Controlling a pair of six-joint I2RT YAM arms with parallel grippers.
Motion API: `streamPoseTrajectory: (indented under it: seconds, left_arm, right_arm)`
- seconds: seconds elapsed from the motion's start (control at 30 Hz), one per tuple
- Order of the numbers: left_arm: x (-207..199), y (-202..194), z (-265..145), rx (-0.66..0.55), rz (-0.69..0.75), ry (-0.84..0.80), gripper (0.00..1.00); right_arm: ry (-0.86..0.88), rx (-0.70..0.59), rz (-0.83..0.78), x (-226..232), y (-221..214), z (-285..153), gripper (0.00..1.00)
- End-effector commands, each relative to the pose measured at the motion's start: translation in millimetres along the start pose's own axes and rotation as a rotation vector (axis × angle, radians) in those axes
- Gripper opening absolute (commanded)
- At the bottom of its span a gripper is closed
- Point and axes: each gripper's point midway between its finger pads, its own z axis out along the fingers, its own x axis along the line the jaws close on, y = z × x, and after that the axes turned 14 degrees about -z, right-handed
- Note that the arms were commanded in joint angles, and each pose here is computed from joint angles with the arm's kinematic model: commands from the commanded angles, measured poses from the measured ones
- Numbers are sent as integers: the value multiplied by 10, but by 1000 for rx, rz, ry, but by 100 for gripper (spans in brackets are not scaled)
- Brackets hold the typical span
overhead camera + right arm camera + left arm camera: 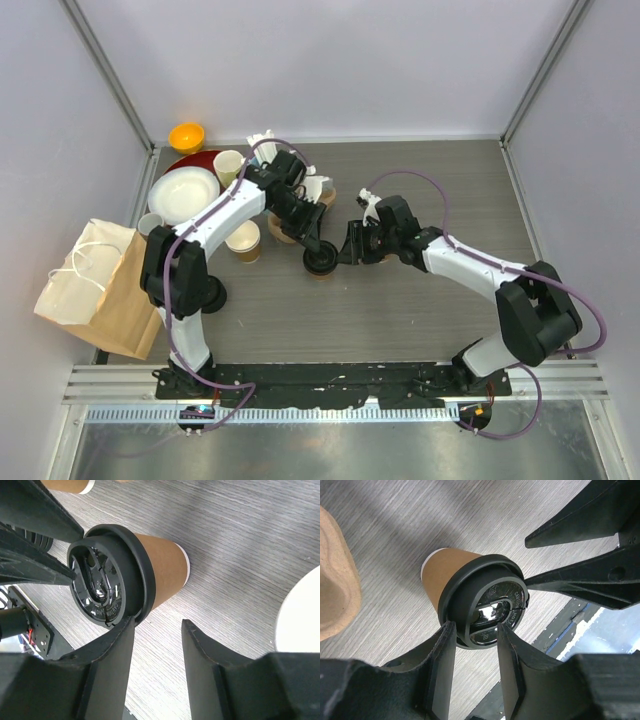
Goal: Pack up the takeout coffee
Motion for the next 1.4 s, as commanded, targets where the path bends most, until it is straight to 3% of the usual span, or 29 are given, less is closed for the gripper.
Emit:
streamPoseTrajectory:
  seconds: [0.0, 0.33, 0.4, 0.47, 0.6, 1.17, 1.37]
  left_arm:
    - [-168, 89, -102, -20, 49, -47, 42]
    - [-94, 177, -117, -22, 30, -31, 42]
    - [-97, 205, -139, -30, 34, -31, 42]
    - [-110, 254, -189, -47, 38, -30, 44]
    - [-60, 361, -322, -86, 27, -24, 46]
    - [78, 325, -388, -102, -17, -24, 46]
    - [86, 330, -380, -99, -22, -29, 46]
  right_arm:
    - [22, -109, -113, 149, 384, -177, 51]
    - [29, -136, -187, 191, 580, -226, 57]
    - [31, -145, -225, 205, 599, -252, 67]
    - [29, -184, -339, 251, 682, -297, 86]
    - [0, -248, -647, 545, 687, -211, 90]
    - [-83, -177, -755, 446, 653, 255, 92]
    - [-79, -144, -765, 417, 545, 342, 87]
